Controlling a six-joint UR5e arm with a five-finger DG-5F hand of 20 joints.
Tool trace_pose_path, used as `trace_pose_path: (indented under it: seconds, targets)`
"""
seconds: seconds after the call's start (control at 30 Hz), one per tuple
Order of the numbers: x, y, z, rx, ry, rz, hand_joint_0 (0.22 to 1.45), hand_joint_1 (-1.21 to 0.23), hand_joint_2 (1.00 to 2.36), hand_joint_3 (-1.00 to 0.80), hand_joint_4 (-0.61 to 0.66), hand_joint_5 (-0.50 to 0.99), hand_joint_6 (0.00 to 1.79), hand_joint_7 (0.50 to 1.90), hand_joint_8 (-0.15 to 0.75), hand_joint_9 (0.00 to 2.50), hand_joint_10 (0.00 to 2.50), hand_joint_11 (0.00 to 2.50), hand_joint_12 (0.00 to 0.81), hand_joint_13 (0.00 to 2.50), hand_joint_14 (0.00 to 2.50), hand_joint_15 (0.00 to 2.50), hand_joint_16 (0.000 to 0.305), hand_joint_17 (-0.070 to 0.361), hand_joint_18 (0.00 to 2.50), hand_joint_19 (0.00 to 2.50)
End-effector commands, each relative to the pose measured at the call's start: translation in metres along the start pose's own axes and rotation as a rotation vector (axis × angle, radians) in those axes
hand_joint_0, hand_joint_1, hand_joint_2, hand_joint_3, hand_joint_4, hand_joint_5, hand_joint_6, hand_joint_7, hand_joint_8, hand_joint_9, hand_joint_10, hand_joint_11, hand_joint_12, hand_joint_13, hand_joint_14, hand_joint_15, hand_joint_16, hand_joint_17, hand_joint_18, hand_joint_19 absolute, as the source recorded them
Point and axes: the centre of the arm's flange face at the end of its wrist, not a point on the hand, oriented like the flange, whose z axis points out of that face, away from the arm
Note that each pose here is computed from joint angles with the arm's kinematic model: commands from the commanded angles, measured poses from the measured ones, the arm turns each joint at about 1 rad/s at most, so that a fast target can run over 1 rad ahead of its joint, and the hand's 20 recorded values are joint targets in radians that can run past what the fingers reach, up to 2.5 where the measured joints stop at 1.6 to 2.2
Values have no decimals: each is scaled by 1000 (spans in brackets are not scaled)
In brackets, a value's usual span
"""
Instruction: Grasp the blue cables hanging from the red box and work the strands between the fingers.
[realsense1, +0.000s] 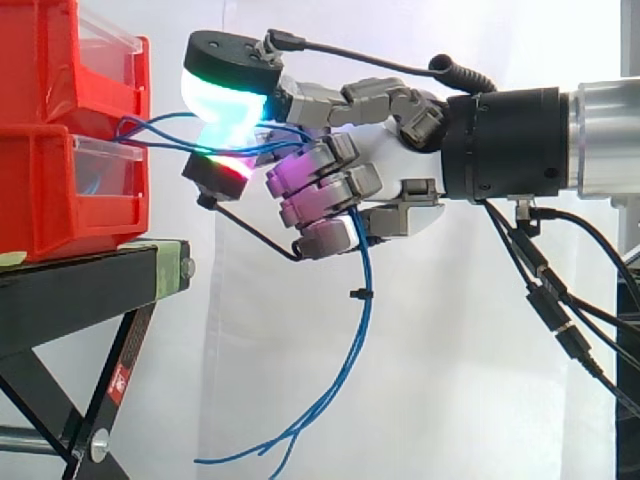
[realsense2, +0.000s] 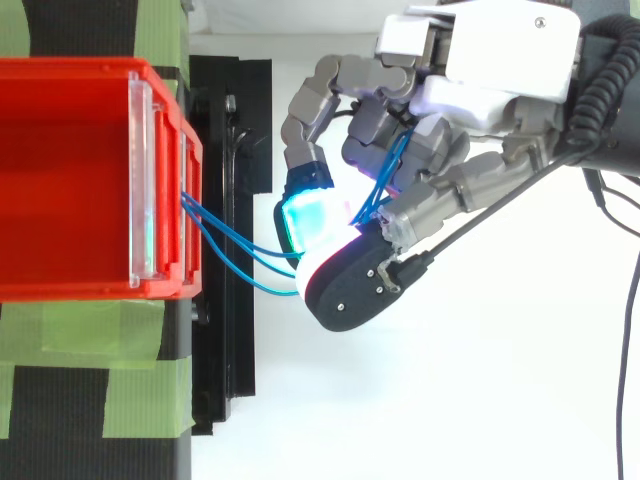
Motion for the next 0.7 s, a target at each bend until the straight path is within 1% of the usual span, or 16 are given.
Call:
trace_pose_path:
  seconds: [0.0, 0.67]
  targets:
    - [0, 0, 0, 0, 0, 1, 811, -693, 1480, 0, 56, 45, 1461, 892, 481, 1311, 2500, 2500, 598, 1750, 2500, 1545, 228, 171, 2460, 843]
    - [0, 0, 0, 0, 0, 0, 811, -698, 1483, -2, 50, 49, 1454, 910, 481, 1311, 2500, 2500, 598, 1750, 2500, 1545, 228, 171, 2460, 843]
